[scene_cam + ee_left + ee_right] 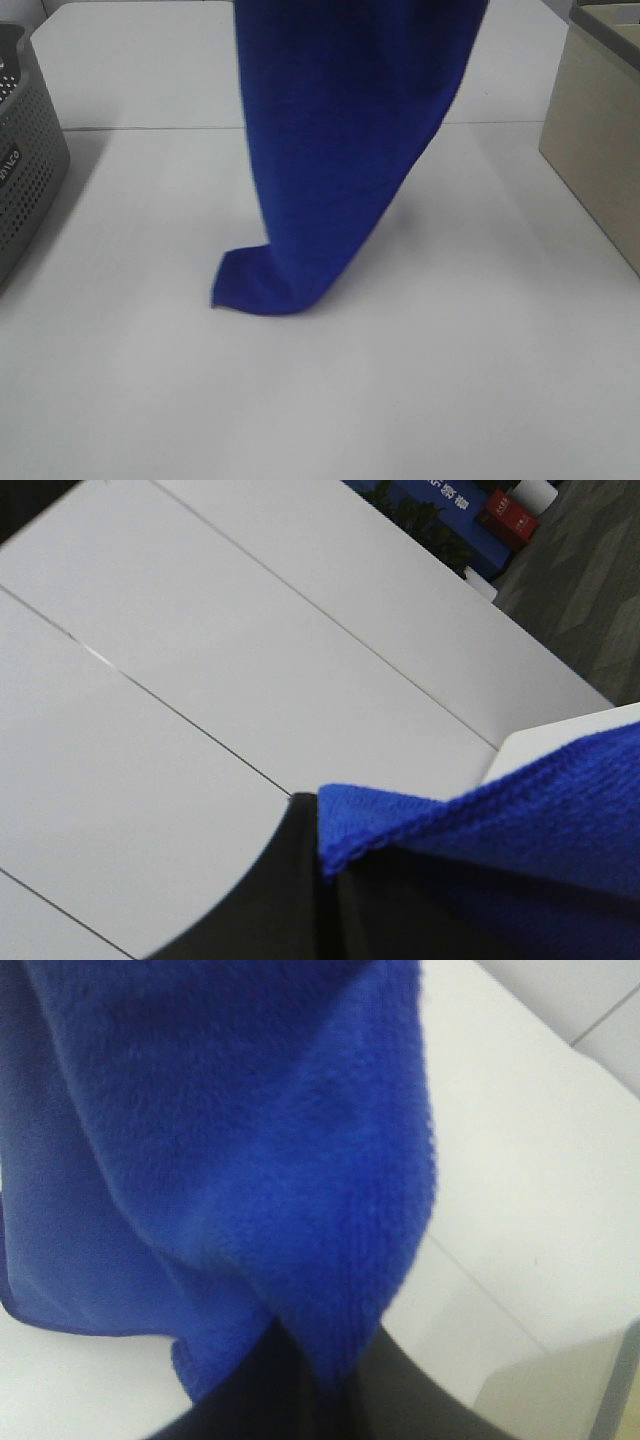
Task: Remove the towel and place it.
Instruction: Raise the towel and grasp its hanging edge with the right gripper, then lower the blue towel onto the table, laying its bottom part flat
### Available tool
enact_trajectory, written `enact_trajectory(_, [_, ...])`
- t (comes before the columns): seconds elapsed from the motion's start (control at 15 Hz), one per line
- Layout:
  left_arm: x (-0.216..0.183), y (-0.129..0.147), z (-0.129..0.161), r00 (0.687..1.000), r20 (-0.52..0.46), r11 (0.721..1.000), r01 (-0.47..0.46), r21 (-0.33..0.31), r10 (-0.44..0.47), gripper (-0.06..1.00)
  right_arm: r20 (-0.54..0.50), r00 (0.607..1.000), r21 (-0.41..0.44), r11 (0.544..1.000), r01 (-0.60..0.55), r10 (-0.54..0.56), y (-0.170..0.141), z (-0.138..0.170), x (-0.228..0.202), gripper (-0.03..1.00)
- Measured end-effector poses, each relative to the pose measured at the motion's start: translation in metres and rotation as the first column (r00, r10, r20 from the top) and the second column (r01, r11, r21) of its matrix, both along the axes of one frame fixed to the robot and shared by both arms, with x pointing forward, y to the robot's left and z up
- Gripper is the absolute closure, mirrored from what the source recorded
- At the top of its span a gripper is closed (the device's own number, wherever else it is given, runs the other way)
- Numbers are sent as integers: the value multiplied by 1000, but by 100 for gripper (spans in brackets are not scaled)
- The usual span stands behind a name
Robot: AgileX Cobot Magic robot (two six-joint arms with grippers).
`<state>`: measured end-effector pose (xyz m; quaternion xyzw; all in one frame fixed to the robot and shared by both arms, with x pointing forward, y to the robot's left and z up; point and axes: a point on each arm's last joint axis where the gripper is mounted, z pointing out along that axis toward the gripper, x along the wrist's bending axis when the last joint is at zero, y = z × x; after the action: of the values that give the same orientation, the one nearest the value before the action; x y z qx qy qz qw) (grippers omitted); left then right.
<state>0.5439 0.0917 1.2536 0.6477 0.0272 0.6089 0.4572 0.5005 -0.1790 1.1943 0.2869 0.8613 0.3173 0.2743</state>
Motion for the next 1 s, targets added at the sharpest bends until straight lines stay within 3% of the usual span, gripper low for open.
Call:
enact_trajectory(0.2, [3,5,-12,969,-243,993,21,-117,-49,94,-149,978,-51,989,140,-146,-14,16,-14,97])
enact_trajectory(0.4, [-10,10,-15,889,-441,981,43,-187,-123,94,-192,953,-58,972,228,-235,-18,37,-12,97])
enact_trajectory(0.47, [-14,16,-14,845,-517,973,16,-232,-137,94,-174,956,-43,972,232,-236,-16,46,-8,97])
enact_trajectory(0.67, [-19,48,-21,674,-737,948,-194,-253,-58,94,-154,972,18,983,183,-179,-8,60,-3,97])
enact_trajectory(0.73, [-18,53,-23,644,-764,937,-240,-254,-42,94,-178,972,47,986,161,-150,-3,59,-1,97])
enact_trajectory(0.8, [-16,62,-28,580,-814,913,-337,-232,7,94,-192,972,59,987,151,-138,-1,57,0,97])
enact_trajectory(0.87, [-16,77,-39,452,-886,861,-486,-149,101,94,-264,961,107,988,114,-82,12,46,10,97])
enact_trajectory(1.0, [-21,84,-49,325,-931,828,-559,-47,166,94,-325,944,154,982,108,-53,21,38,15,97])
